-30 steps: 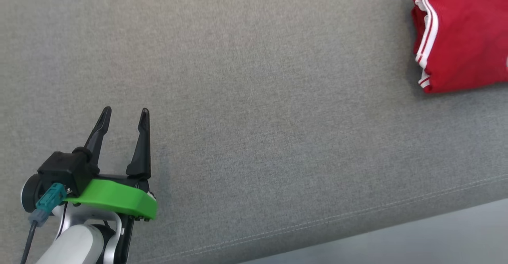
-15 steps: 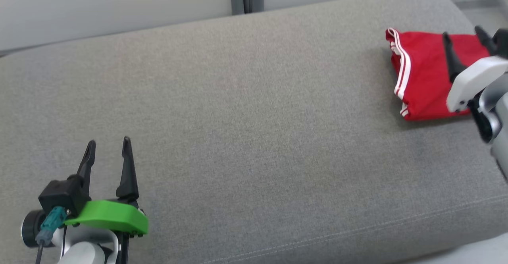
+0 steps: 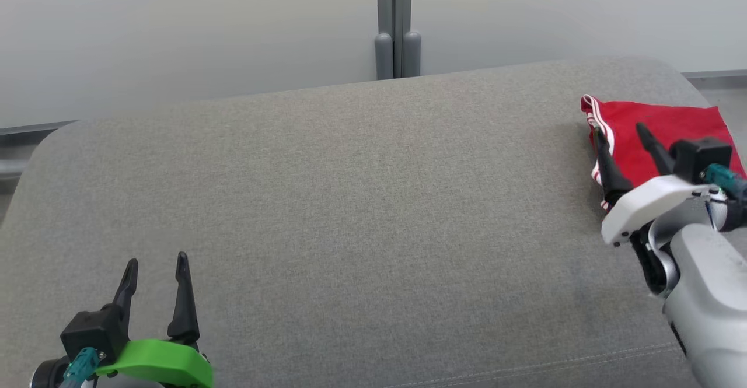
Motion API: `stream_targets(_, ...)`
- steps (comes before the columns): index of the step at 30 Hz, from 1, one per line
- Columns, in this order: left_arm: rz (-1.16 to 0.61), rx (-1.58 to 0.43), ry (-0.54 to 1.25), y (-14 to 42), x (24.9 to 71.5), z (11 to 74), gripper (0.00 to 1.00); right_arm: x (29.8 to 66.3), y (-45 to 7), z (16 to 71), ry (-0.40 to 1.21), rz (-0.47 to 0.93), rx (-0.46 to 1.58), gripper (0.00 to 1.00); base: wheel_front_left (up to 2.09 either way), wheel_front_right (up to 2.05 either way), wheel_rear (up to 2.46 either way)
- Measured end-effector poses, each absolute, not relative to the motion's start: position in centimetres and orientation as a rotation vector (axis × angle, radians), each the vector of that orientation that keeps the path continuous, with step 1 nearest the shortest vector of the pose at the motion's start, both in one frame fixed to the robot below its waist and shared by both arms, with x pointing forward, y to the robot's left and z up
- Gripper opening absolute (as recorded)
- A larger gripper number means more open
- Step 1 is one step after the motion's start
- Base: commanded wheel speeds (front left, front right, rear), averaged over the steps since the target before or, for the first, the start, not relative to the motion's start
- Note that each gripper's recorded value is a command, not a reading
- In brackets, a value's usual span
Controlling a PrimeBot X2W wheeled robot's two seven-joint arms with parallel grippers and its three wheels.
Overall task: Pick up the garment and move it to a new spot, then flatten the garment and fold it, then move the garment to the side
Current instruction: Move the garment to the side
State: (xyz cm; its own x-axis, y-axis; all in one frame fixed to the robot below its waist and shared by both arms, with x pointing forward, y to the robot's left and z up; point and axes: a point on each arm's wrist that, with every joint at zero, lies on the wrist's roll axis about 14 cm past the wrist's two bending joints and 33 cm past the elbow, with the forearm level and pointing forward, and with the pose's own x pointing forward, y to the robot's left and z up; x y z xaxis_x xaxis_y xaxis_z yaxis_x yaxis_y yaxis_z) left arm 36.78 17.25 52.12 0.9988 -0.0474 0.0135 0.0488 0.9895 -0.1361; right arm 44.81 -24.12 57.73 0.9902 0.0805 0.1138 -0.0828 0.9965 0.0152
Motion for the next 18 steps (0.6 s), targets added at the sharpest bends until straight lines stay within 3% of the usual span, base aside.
stream_targets(18,0.021,-0.181,0.003,19.0,33.5,51.1,1.00,39.2,-15.2,53.9,-0.090,0.164,0.058,1.00,0.00,0.00,0.00)
